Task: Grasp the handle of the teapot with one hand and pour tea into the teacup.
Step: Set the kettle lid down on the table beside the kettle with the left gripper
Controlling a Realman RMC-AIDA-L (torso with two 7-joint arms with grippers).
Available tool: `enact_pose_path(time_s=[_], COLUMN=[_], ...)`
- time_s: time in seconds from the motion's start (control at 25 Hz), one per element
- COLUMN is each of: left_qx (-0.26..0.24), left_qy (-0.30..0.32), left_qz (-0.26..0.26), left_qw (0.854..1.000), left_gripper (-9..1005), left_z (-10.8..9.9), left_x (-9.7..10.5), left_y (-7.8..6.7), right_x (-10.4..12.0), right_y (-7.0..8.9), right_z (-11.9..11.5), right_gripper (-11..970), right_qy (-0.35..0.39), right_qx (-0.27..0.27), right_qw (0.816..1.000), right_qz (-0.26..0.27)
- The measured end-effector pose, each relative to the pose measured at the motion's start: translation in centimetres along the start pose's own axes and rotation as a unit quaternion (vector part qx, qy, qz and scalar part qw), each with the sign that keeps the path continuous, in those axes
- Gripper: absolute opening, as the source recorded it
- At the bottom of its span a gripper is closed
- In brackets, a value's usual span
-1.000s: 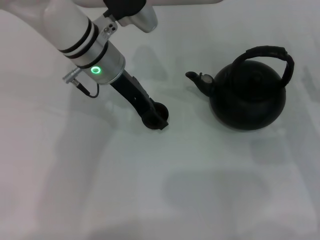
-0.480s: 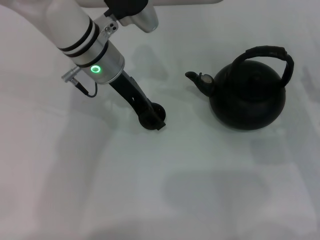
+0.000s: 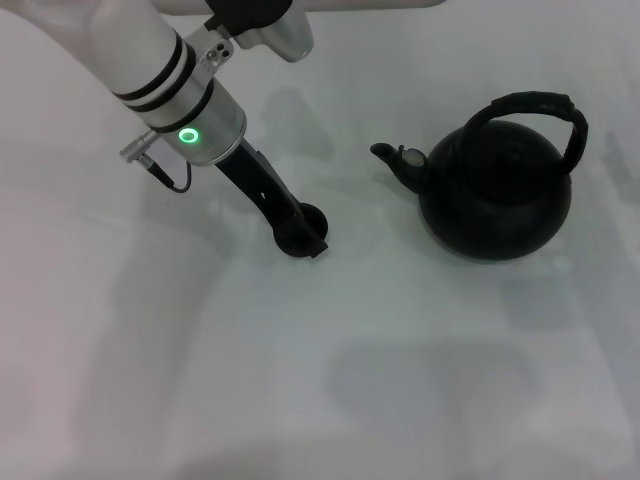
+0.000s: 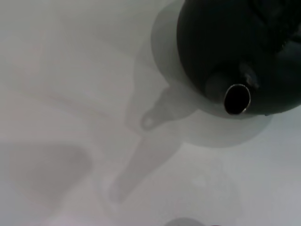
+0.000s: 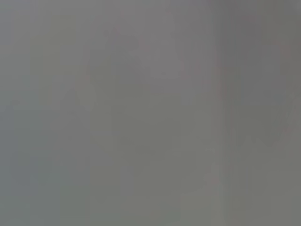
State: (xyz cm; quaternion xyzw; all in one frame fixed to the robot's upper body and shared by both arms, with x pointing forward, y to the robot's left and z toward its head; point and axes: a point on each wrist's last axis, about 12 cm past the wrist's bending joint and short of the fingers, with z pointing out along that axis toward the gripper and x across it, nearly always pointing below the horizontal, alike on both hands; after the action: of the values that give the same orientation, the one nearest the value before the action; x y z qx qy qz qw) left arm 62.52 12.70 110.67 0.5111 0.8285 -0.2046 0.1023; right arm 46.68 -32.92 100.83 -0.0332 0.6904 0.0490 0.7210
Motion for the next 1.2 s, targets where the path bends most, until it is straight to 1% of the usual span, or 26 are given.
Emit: enact_pose_path(time_s=[0.52,0.72,0.88,1.2], left_qx=[0.004,0.0,-0.002,0.003], left_qy=[0.011,0.009,0.007,-0.031], left_qz=[0.008,0.006,0.007,0.02], left_qw=[1.0,1.0,1.0,0.999], left_gripper=[711,785,785,784], left_z=[-0.1,-0.3,-0.4,-0.8], left_x=[0.0,-0.1,-0.2,-0.9], left_y=[-0.1,0.0,0.1,0.2], right_x=[0.0,0.0,0.0,-0.2], right_y=[0.0,0.0,-0.1,-0.1], right_z=[0.1,0.1,0.1,0.3], right_gripper=[768,768,769,768], right_qy=[0.0,0.0,0.001,-0.004], right_qx=[-0.001,0.001,0.002,0.001], right_qw=[1.0,1.0,1.0,1.0], right_qz=[0.0,0.0,0.001,0.0])
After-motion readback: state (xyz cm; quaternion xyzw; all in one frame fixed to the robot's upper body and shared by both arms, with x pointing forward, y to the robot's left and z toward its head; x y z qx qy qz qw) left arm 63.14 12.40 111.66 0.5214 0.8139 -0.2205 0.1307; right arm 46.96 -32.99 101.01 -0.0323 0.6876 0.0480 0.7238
